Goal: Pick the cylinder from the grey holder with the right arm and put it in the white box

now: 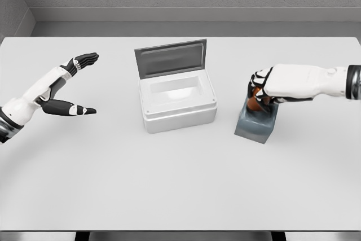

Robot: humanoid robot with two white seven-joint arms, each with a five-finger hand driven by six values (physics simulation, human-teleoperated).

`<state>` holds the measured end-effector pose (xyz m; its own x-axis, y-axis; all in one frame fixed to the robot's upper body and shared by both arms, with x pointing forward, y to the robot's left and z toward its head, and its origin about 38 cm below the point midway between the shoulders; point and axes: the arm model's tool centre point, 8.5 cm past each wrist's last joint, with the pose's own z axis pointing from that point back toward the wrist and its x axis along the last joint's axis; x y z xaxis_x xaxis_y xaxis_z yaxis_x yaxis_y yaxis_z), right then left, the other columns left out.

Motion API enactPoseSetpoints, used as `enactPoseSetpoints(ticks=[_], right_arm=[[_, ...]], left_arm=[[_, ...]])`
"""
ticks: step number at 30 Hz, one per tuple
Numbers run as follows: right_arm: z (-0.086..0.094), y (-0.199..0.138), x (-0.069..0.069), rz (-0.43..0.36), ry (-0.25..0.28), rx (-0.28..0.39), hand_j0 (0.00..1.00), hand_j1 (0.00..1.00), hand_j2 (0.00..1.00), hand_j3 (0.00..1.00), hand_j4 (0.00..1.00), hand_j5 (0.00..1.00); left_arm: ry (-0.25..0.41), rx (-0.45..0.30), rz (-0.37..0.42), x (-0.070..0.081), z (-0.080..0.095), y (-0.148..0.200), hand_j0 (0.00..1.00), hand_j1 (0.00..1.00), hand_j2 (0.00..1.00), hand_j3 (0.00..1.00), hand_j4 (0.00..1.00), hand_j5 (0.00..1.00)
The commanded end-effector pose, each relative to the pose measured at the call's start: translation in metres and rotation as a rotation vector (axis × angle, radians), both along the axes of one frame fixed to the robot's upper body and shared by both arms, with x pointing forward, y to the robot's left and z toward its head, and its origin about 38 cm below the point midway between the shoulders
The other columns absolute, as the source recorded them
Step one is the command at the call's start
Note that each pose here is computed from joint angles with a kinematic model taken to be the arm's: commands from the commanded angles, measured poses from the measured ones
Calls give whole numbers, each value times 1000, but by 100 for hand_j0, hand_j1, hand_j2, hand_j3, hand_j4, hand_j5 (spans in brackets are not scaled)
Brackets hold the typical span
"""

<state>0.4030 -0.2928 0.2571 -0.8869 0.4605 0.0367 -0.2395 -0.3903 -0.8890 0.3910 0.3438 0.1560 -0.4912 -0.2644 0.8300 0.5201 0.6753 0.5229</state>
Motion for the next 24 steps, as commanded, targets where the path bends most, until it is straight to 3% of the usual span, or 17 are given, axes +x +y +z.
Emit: enactPoseSetpoints(ticks=[1,13,24], right_arm=[[2,0,1,-2,-7,4,23,23,23,23,23,23],[28,11,6,25,-67,35,23,23,23,23,23,23],[35,27,8,46,-27,152,23,23,23,23,23,23]], left_arm=[[1,-5,2,0,1,1,100,100,100,100,100,100],[1,-8,2,0,1,1,100,100,100,100,100,100],[2,-10,0,0,0,0,100,100,100,100,100,100]])
